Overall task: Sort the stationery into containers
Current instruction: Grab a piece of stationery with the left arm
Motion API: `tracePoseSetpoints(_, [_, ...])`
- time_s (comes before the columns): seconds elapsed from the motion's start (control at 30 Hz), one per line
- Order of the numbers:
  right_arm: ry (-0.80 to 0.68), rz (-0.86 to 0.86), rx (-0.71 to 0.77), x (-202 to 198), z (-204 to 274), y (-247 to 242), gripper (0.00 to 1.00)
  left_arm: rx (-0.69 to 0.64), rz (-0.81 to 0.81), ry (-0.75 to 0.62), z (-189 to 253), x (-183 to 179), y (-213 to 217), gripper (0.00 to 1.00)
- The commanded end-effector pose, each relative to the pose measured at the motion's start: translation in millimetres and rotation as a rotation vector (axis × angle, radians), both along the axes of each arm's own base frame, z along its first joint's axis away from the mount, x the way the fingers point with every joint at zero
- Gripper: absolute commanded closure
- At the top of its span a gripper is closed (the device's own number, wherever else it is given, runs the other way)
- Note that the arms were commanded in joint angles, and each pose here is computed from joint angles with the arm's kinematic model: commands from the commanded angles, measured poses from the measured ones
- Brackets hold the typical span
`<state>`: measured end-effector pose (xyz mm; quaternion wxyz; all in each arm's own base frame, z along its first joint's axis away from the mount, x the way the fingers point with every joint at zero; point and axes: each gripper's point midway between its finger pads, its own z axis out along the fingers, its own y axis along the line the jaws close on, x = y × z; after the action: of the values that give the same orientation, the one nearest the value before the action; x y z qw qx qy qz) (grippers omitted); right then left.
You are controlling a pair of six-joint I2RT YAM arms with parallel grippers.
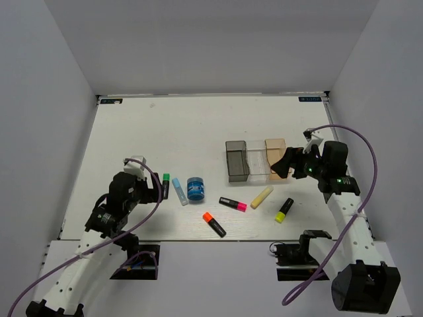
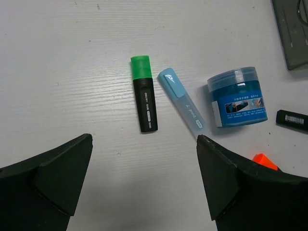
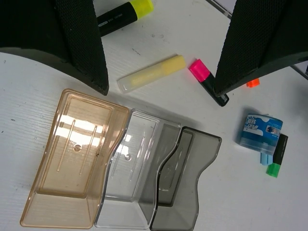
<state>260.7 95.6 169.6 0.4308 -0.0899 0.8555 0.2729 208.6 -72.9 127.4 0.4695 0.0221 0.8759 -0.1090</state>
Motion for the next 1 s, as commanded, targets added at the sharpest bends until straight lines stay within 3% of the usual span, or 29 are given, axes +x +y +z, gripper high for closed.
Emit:
tracePoseSetpoints(0.0, [-0.085,0.010,0.013,3,22,2,0.10,-0.017,-0.040,-0.008,1,2,-8,0.00])
tracePoseSetpoints(0.17, [-0.138,0.070,-0.025,-1,19,4,0.10,-0.010,-0.055,0.024,-6,2,-10,0.02])
tracePoseSetpoints(0.27, [-0.152,0.124,-0.055,-6,12,6,0.20,-0.005,-0.057,0.047,-9,3,-11,0.06])
tracePoseSetpoints(0.3, [-0.160,0.139,-0.073,-8,9,5,0.46,-0.004,-0.057,0.059,-12,2,-11,0.09])
tracePoseSetpoints(0.33, [-0.164,0.154,-0.080,-9,6,6,0.81,-0.001,-0.061,0.060,-12,3,-12,0.13])
tracePoseSetpoints(0.37, [-0.162,0.166,-0.077,-10,6,7,1.00,0.001,-0.054,0.072,-15,4,-11,0.31])
tracePoseSetpoints(0.4, [-0.159,0.170,-0.078,-11,7,7,1.00,0.000,-0.049,0.082,-16,4,-11,0.48])
tracePoseSetpoints(0.43, [-0.152,0.170,-0.074,-12,6,8,1.00,-0.007,-0.041,0.087,-16,4,-12,0.69])
tracePoseSetpoints(0.47, [-0.154,0.169,-0.076,-12,7,7,1.00,0.000,-0.014,0.096,-17,5,-8,0.98])
tracePoseSetpoints(0.5, [-0.150,0.174,-0.077,-13,7,8,0.73,-0.005,0.014,0.136,-21,6,-8,1.00])
tracePoseSetpoints(0.53, [-0.155,0.186,-0.084,-13,10,8,0.22,-0.022,0.042,0.148,-19,8,-8,1.00])
tracePoseSetpoints(0.57, [-0.152,0.185,-0.084,-14,11,8,0.14,-0.028,0.058,0.166,-20,10,-8,0.95])
tracePoseSetpoints(0.6, [-0.146,0.169,-0.090,-13,10,6,0.14,-0.039,0.079,0.193,-22,13,-10,0.76])
tracePoseSetpoints(0.67, [-0.147,0.155,-0.093,-10,11,5,0.12,-0.001,0.055,0.219,-13,20,-12,0.21])
tracePoseSetpoints(0.7, [-0.140,0.152,-0.095,-10,10,4,0.12,0.042,0.046,0.236,-13,22,-9,0.10])
tracePoseSetpoints(0.73, [-0.145,0.153,-0.096,-10,12,4,0.12,0.105,0.046,0.323,-29,24,-6,0.10])
tracePoseSetpoints(0.83, [-0.131,0.149,-0.090,-11,14,4,0.12,0.191,0.000,0.410,-40,32,-6,0.19])
tracePoseSetpoints(0.97, [-0.125,0.148,-0.090,-10,14,4,0.11,0.223,-0.015,0.425,-58,47,-8,0.28])
